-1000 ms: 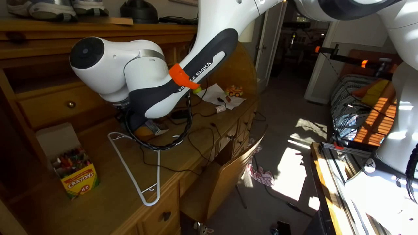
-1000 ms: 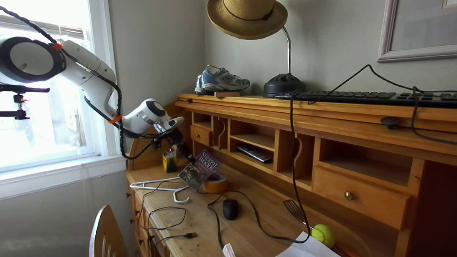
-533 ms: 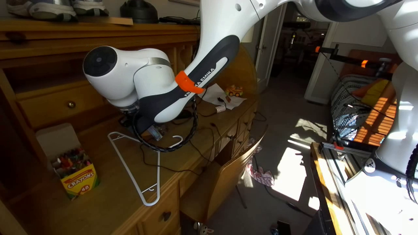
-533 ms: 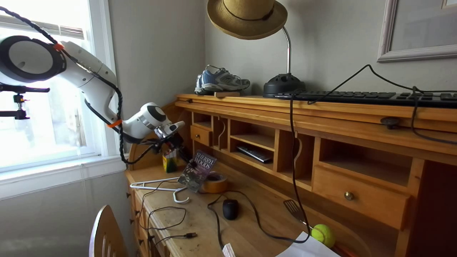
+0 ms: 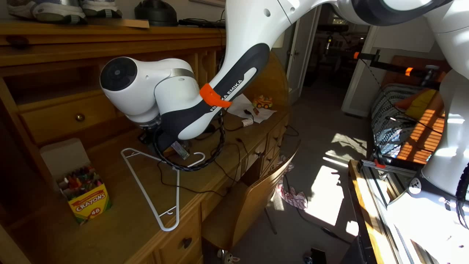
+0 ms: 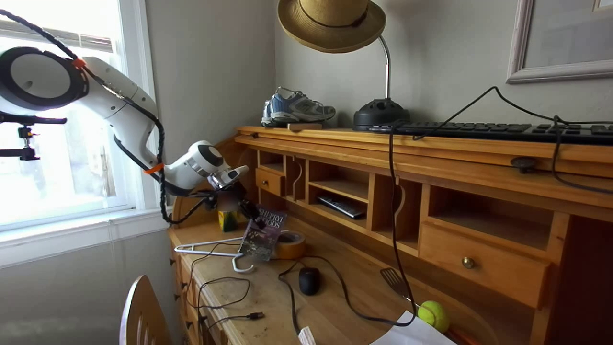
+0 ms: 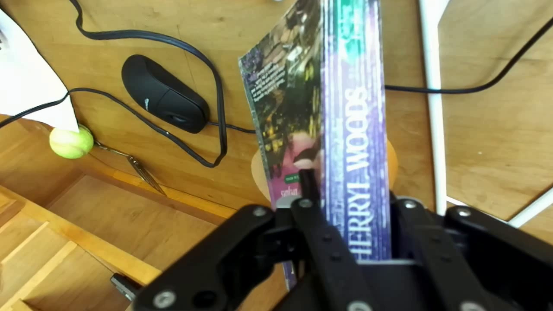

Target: Pick up the purple book and put it back on the yellow masking tape

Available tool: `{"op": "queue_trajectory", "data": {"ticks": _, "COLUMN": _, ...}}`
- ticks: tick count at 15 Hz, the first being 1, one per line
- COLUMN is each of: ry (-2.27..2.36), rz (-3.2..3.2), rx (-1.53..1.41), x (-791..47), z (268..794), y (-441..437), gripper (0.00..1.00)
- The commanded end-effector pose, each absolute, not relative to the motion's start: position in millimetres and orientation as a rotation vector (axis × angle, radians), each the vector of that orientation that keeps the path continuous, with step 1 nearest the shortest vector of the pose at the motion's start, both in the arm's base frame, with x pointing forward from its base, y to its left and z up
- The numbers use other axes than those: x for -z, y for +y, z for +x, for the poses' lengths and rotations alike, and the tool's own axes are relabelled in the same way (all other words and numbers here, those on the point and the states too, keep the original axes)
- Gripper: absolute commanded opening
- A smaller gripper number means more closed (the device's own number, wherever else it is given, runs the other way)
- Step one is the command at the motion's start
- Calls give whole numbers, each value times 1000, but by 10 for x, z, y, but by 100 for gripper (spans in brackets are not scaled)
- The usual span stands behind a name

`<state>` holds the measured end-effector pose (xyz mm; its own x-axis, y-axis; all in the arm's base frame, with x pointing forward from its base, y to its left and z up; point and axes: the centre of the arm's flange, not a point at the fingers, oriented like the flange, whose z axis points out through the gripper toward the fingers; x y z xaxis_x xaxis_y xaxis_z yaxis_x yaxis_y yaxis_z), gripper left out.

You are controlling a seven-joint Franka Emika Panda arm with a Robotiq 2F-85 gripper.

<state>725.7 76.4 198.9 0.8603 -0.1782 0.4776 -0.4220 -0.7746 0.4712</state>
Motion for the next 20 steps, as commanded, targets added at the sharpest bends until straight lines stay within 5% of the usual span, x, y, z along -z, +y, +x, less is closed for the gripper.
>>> {"op": "queue_trajectory", "data": {"ticks": 1, "ry": -442, "rz": 2415, "rx": -585, "x": -2046, "z": 7102, "y": 774, "gripper": 7}}
{"op": "queue_trajectory", "data": {"ticks": 10, "ry": -426, "rz": 2369, "rx": -1137, "x": -2738, "z": 6507, "y": 1167, "gripper": 7}}
{"op": "queue_trajectory", "data": {"ticks": 20, "ry": -352, "rz": 2549, "rx": -1290, "x": -2959, "z": 6589, "y": 797, "gripper": 7}}
